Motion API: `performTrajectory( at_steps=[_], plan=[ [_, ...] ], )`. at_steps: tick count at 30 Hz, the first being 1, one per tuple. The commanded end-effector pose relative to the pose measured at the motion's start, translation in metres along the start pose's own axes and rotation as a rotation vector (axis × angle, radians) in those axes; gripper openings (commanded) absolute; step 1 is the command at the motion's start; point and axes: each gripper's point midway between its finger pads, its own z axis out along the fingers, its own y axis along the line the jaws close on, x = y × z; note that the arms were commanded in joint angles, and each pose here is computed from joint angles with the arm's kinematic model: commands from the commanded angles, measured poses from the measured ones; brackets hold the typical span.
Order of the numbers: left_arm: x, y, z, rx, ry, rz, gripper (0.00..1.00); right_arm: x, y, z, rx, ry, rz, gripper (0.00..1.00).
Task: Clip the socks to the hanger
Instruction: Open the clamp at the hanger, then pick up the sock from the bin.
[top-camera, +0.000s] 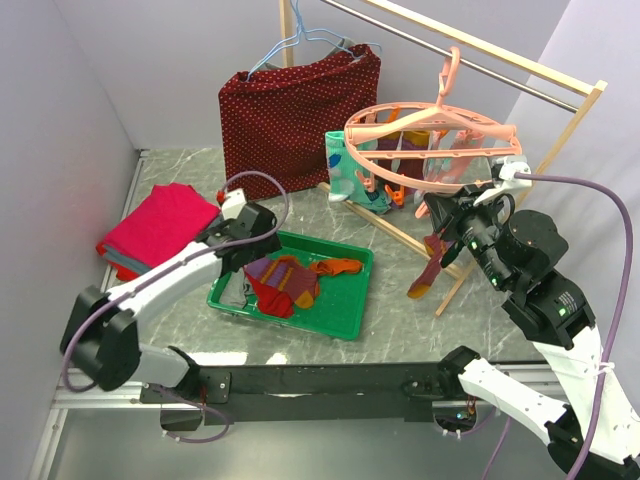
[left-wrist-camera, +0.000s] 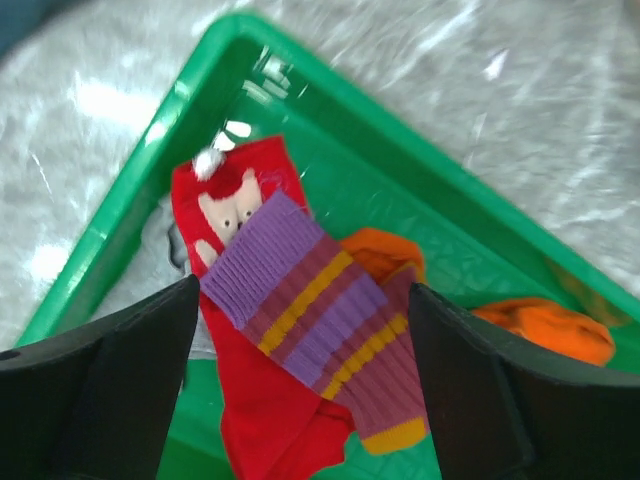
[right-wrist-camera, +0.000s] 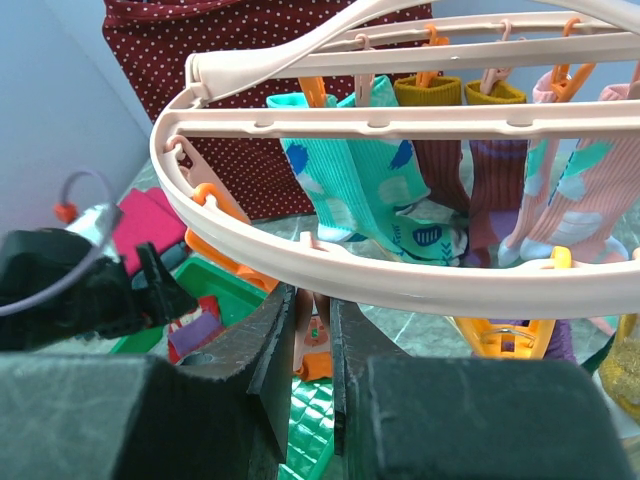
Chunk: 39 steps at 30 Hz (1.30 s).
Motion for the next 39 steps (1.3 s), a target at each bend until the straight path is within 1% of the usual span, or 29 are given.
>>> performTrajectory(
  at_steps=[1, 5, 11, 15, 26, 27, 30, 31, 33, 34, 36, 37, 39],
  plan=[
    [0.008, -0.004, 0.010, -0.038, 0.039, -0.116, 0.83, -0.008, 0.003, 0.000, -0.015, -0.036, -0.005, 0.11],
    [0.018, 0.001, 0.023, -0.101, 0.061, -0.157, 0.76, -0.010, 0.002, -0.001, -0.013, -0.045, -0.004, 0.11],
    [0.041, 0.015, 0.036, -0.194, 0.114, -0.178, 0.73, -0.010, 0.002, 0.000, -0.012, -0.047, -0.007, 0.11],
    [0.050, 0.017, 0.045, -0.216, 0.134, -0.167, 0.72, -0.009, 0.002, 0.000, -0.012, -0.049, -0.007, 0.11],
    [0.055, 0.024, 0.056, -0.257, 0.145, -0.171, 0.66, -0.009, 0.000, -0.002, -0.009, -0.054, -0.007, 0.11],
    [0.056, 0.024, 0.057, -0.259, 0.146, -0.173, 0.61, -0.008, 0.000, -0.002, -0.009, -0.053, -0.007, 0.11],
    [0.057, 0.026, 0.058, -0.266, 0.149, -0.173, 0.52, -0.008, 0.000, -0.002, -0.011, -0.055, -0.005, 0.11],
    [0.056, 0.026, 0.058, -0.268, 0.148, -0.176, 0.44, -0.008, 0.000, -0.002, -0.008, -0.056, -0.005, 0.11],
    [0.055, 0.025, 0.057, -0.266, 0.145, -0.174, 0.37, -0.009, 0.000, -0.003, -0.011, -0.057, -0.003, 0.11],
    [0.054, 0.026, 0.057, -0.265, 0.145, -0.173, 0.31, -0.009, 0.000, -0.003, -0.012, -0.058, -0.003, 0.11],
    [0.052, 0.024, 0.056, -0.255, 0.140, -0.167, 0.23, -0.009, 0.000, -0.003, -0.010, -0.058, -0.001, 0.11],
    [0.051, 0.024, 0.056, -0.254, 0.139, -0.156, 0.16, -0.008, 0.000, -0.003, -0.010, -0.057, -0.001, 0.11],
    [0.047, 0.023, 0.054, -0.250, 0.132, -0.147, 0.09, -0.008, 0.000, -0.003, -0.010, -0.057, -0.001, 0.11]
  ],
)
